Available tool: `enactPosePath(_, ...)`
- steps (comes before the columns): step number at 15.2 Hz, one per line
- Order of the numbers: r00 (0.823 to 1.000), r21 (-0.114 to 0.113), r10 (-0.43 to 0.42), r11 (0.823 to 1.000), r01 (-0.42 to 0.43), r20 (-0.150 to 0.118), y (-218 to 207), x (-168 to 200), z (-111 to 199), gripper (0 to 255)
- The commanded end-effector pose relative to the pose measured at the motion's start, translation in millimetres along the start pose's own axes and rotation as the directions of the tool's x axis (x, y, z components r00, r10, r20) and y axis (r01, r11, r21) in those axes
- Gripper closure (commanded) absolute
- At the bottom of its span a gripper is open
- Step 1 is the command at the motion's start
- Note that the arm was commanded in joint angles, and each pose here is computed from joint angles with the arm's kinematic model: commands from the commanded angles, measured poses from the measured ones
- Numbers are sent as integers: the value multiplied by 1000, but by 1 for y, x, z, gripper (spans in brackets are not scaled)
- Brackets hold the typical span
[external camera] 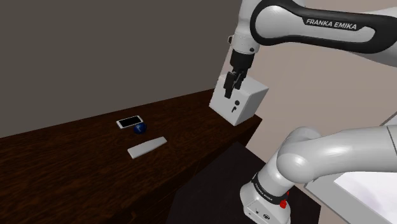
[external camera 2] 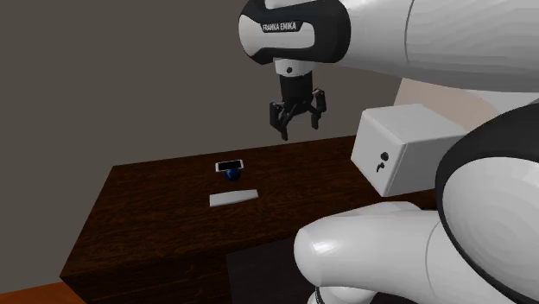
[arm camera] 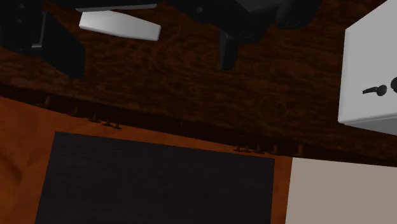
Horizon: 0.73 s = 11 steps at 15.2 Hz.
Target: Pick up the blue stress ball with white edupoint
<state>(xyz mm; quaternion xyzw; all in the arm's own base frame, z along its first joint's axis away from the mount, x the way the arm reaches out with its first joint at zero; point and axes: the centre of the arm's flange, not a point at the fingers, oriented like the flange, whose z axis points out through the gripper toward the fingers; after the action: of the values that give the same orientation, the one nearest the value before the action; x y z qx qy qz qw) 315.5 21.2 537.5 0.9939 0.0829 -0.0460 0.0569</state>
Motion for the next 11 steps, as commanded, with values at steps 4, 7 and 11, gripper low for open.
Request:
enactPosePath(4, 1000, 31, -11, 999, 10, 5, 2, 32, 24, 0)
enactPosePath(7, 1000, 61, -21, 998, 21, 10, 3, 64, 48, 0)
enactPosePath(11, 999, 102, -36, 994, 34, 15, 3, 107, 81, 0)
